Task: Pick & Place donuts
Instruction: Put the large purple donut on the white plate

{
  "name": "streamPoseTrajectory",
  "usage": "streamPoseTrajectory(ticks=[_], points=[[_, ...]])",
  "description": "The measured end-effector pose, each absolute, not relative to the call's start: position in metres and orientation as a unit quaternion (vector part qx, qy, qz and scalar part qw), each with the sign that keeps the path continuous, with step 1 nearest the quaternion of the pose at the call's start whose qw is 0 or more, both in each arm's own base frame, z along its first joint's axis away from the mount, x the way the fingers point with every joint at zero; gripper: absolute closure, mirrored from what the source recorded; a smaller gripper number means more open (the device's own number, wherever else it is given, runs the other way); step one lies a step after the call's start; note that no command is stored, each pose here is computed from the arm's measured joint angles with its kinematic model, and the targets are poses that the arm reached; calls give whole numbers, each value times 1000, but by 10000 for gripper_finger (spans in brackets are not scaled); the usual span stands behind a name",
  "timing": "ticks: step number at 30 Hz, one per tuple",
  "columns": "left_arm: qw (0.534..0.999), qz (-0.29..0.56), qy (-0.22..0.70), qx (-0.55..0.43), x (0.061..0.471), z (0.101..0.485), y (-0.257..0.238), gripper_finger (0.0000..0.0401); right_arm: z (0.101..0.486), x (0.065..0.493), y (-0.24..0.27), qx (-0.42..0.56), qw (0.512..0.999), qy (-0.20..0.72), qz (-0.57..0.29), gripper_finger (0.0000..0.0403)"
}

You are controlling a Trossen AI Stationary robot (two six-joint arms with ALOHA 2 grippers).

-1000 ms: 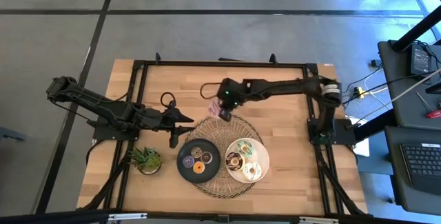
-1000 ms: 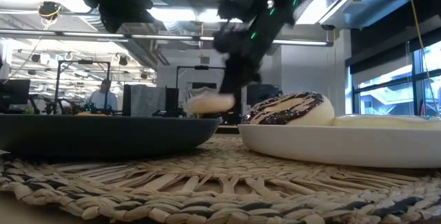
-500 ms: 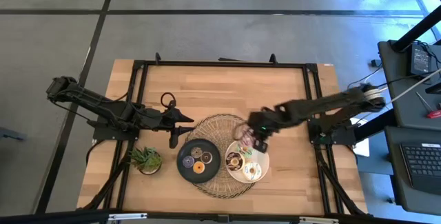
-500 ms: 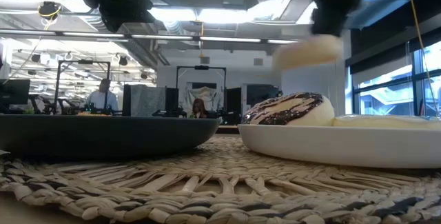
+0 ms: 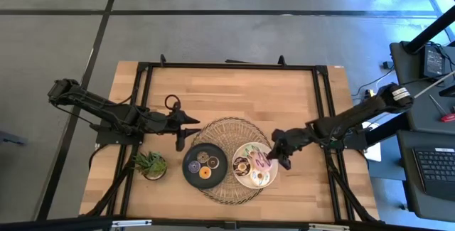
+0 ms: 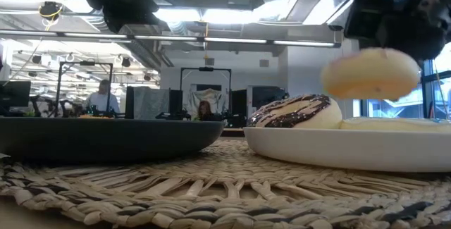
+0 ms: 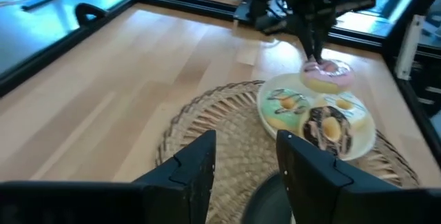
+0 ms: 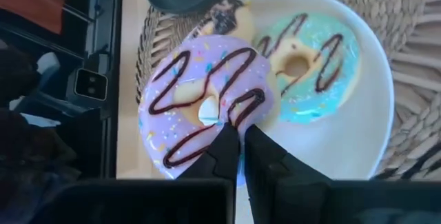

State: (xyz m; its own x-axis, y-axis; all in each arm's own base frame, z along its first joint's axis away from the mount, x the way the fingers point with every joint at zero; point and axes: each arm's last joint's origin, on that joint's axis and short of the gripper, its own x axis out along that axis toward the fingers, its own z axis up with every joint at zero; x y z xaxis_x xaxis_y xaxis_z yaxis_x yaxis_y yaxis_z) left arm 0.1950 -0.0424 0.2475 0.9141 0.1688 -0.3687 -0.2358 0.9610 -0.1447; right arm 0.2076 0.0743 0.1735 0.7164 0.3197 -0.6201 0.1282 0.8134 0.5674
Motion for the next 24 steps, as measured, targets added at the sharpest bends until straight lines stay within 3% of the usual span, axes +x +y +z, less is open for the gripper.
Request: streamPoseTrajectory(ticks=[6, 24], points=[[973, 124, 174, -90, 195, 248, -41, 249, 155, 197, 73, 310, 875, 366, 57, 386], [973, 124, 174, -90, 195, 248, -41, 250, 147, 191, 74, 283, 873, 394, 40, 386]])
